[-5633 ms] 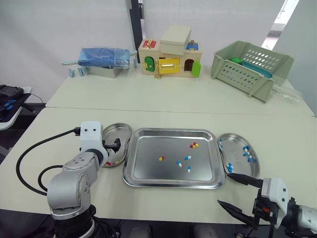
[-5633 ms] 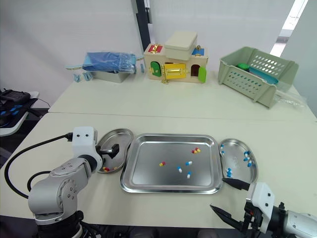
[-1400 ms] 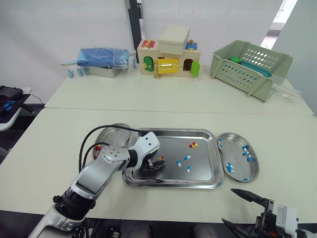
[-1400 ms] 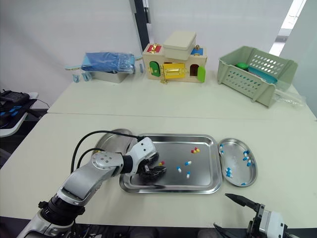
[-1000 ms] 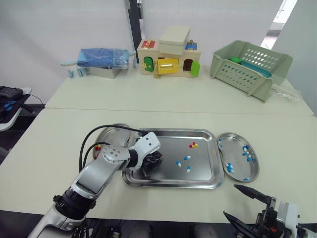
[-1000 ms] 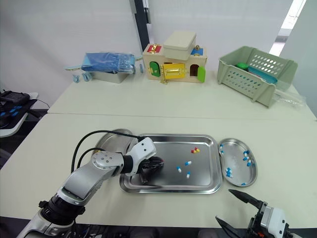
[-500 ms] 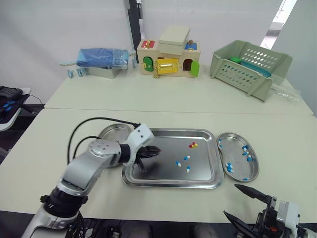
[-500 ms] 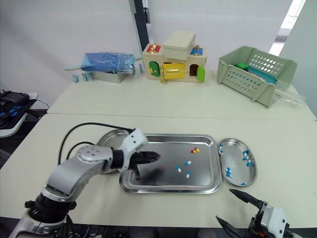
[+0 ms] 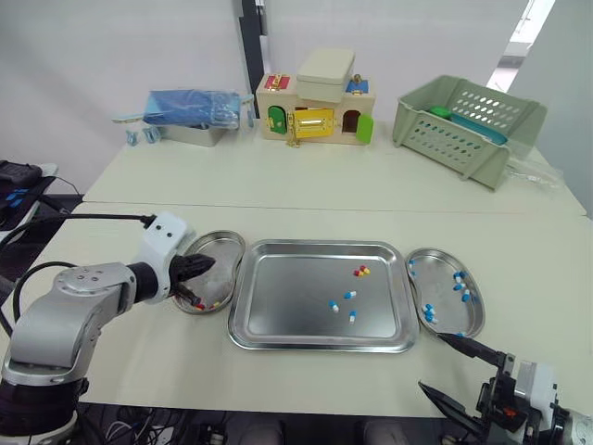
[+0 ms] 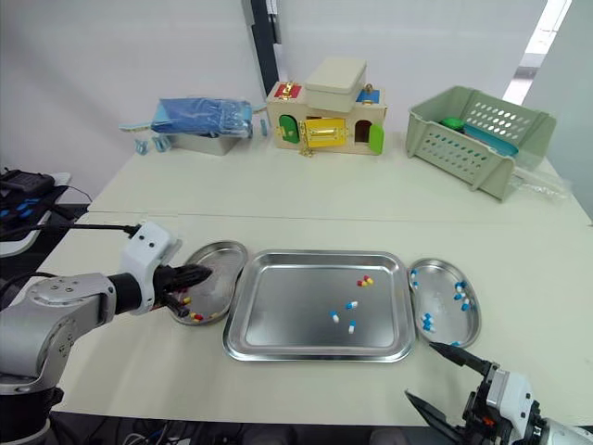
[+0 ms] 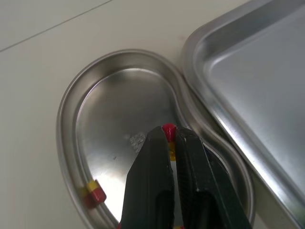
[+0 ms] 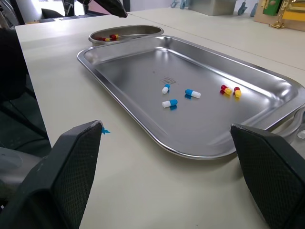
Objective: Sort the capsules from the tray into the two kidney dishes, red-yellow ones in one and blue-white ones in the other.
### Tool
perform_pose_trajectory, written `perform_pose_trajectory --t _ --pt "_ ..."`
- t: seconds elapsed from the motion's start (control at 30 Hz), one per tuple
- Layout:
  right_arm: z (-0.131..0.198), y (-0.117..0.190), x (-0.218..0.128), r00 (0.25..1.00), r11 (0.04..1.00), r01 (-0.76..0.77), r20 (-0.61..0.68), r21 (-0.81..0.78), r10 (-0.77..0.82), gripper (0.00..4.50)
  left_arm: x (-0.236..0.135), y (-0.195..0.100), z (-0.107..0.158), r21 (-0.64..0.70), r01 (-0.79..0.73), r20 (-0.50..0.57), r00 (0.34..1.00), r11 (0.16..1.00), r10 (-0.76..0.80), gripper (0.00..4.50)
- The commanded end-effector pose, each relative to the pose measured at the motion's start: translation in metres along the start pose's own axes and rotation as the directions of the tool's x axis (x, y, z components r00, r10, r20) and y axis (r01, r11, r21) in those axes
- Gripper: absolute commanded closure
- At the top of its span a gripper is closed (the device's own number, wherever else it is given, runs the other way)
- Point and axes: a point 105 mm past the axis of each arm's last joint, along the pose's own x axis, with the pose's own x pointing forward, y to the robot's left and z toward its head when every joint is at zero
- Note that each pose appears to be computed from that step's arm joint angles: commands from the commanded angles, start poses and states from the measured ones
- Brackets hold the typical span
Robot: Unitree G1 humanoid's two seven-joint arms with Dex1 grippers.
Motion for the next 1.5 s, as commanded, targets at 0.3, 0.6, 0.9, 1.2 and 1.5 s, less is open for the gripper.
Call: perform_pose_trajectory --t 0.3,0.6,0.9,1.2,1.5 --pt "0.005 0.001 0.004 0.999 0.999 -0.050 0.022 -0.014 0.050 0.00 -0.001 0.003 0.002 -0.010 -0.053 0.027 0.998 0.999 0.053 4.47" --pt "0.005 0.001 0.004 0.999 0.999 -0.050 0.020 -0.019 0.050 0.00 0.001 0.004 -0.001 -0.015 -0.047 0.015 0.999 0.999 0.047 2.78" --pt "0.008 -0.005 0.004 0.999 0.999 -0.033 0.020 -0.030 0.033 0.00 0.000 0.008 -0.006 -0.023 -0.033 0.011 0.999 0.999 0.033 0.06" --pt "0.017 -0.014 0.000 0.999 0.999 -0.042 -0.033 -0.017 0.042 0.00 -0.011 0.016 -0.005 0.012 -0.004 0.055 0.998 1.000 0.004 0.06" --pt "0.034 -0.055 -0.031 0.974 0.993 0.007 -0.224 0.120 0.020 0.00 -0.069 0.067 -0.027 0.131 -0.071 0.063 0.996 0.989 0.063 0.06"
